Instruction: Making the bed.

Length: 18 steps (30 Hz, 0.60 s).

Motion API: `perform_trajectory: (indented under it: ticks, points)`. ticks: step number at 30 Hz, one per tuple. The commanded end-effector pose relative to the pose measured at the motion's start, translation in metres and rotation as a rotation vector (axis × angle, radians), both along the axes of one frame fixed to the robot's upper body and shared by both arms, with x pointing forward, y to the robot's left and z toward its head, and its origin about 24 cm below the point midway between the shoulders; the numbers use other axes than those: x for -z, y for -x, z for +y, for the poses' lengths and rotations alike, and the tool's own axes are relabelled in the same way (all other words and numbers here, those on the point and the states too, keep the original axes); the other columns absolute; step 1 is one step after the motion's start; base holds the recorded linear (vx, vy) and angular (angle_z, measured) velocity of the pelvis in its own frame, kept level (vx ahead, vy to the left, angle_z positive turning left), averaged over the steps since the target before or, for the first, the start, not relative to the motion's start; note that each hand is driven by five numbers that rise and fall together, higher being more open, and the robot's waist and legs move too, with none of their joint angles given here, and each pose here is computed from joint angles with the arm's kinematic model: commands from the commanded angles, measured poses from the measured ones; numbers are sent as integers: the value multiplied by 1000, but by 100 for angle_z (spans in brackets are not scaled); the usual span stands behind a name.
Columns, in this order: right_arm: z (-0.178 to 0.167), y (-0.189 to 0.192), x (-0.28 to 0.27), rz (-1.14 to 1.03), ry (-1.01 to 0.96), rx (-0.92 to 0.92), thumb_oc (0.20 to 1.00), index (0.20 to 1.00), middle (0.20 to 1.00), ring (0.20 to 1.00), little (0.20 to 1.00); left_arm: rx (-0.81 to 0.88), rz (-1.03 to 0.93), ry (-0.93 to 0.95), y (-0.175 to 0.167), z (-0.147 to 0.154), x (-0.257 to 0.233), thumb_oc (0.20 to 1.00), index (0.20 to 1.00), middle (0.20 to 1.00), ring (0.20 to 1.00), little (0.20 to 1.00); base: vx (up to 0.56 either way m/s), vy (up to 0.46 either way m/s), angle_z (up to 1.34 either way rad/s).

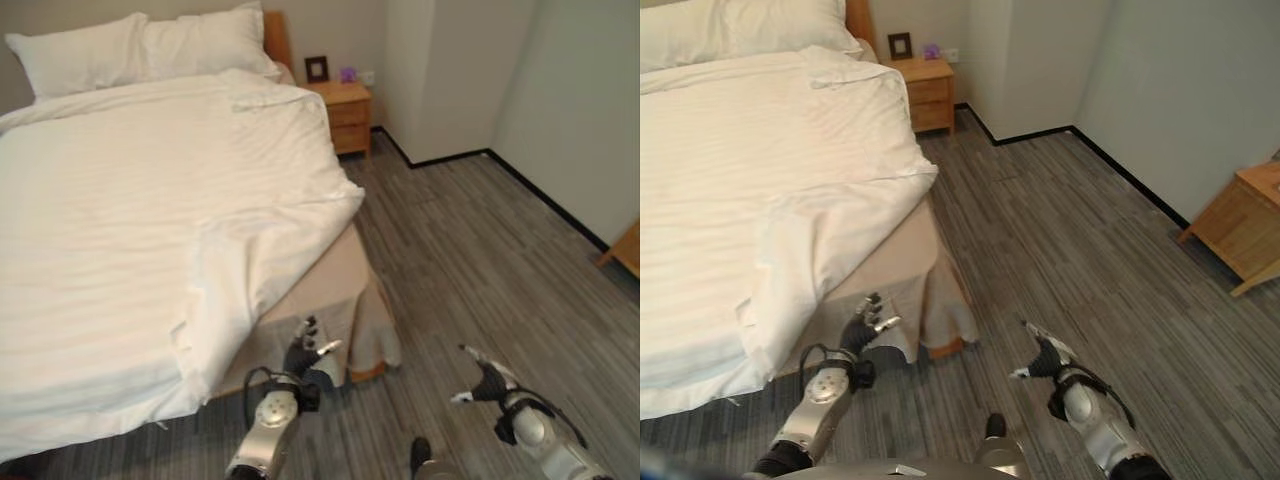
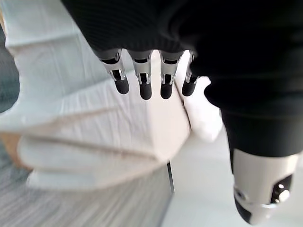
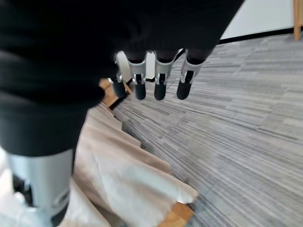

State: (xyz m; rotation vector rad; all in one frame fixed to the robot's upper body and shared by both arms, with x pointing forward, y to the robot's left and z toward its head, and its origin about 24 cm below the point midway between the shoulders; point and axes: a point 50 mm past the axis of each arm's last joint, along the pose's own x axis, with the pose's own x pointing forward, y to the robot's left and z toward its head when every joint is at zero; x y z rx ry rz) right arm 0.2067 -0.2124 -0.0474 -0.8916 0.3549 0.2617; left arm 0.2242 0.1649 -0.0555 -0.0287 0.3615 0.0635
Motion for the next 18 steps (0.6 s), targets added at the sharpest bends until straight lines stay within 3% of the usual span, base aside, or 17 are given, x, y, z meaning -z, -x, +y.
perform_trajectory:
  ticks: [1, 6, 10, 11, 18]
  points:
    - [1, -13, -21, -101, -6, -41, 1000, 1000, 1000, 1000, 1000, 10, -155, 54, -13, -2, -29, 1000, 1000, 1000, 1000, 1000, 150, -265, -2]
    - [0, -22, -36, -168, 23, -63, 1000, 1000, 1000, 1000, 1000, -12, -204, 92, -13, -9, -37, 1000, 1000, 1000, 1000, 1000, 236, -90, -31]
    - [2, -23, -36, -211, 26, -50, 1000, 1000, 1000, 1000, 1000, -5, -323, 10, -21, -9, -59, 1000, 1000, 1000, 1000, 1000, 229, 32, -12]
    - [1, -13, -18, -162, 65, -36, 1000, 1000, 1000, 1000, 1000, -15, -451, -137, -37, -6, -84, 1000, 1000, 1000, 1000, 1000, 180, 74, 22]
    - [3, 2, 4, -45, 76, -63, 1000, 1000, 1000, 1000, 1000, -105, -753, -502, -92, 18, -171, 1000, 1000, 1000, 1000, 1000, 128, 52, 52]
